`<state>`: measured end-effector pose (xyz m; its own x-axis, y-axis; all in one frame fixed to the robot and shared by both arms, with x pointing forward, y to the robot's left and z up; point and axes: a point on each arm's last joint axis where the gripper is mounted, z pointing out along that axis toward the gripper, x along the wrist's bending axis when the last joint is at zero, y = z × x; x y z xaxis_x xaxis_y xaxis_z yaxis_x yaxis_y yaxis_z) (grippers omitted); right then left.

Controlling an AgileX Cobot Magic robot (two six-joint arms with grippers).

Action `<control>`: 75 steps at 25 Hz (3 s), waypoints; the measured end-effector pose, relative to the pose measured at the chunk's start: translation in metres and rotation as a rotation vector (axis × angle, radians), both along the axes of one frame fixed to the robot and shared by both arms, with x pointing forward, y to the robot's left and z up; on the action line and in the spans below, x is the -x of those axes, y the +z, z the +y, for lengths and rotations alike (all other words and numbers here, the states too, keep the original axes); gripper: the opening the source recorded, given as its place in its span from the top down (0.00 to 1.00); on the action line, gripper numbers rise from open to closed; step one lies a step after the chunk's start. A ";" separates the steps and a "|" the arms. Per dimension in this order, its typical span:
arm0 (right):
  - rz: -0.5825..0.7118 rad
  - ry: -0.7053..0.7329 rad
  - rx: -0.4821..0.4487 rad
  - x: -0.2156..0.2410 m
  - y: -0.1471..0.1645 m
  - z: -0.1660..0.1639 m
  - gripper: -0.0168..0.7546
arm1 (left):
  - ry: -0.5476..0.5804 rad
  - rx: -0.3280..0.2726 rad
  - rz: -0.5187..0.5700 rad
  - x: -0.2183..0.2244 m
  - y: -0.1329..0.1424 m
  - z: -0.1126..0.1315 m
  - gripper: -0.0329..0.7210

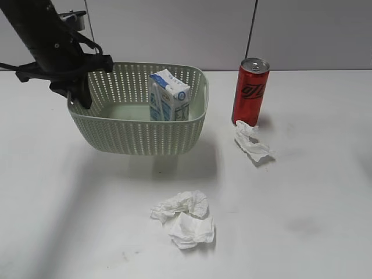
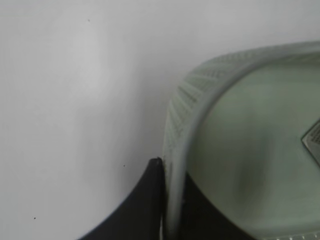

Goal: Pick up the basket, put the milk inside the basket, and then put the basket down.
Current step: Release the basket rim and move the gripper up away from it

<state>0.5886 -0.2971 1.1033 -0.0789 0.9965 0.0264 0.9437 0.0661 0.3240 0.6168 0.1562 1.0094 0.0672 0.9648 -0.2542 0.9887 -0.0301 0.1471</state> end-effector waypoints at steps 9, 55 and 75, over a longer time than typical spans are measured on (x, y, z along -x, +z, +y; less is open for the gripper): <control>-0.027 0.043 -0.048 0.094 0.014 0.006 0.21 | 0.048 0.027 0.010 -0.005 0.001 0.013 0.96; -0.742 -0.052 -0.068 0.350 -0.050 0.006 0.21 | 0.094 0.047 -0.090 -0.017 0.002 0.021 0.96; -0.751 -0.060 -0.026 0.349 -0.050 0.002 0.21 | 0.109 0.019 -0.045 -0.035 -0.052 0.016 0.96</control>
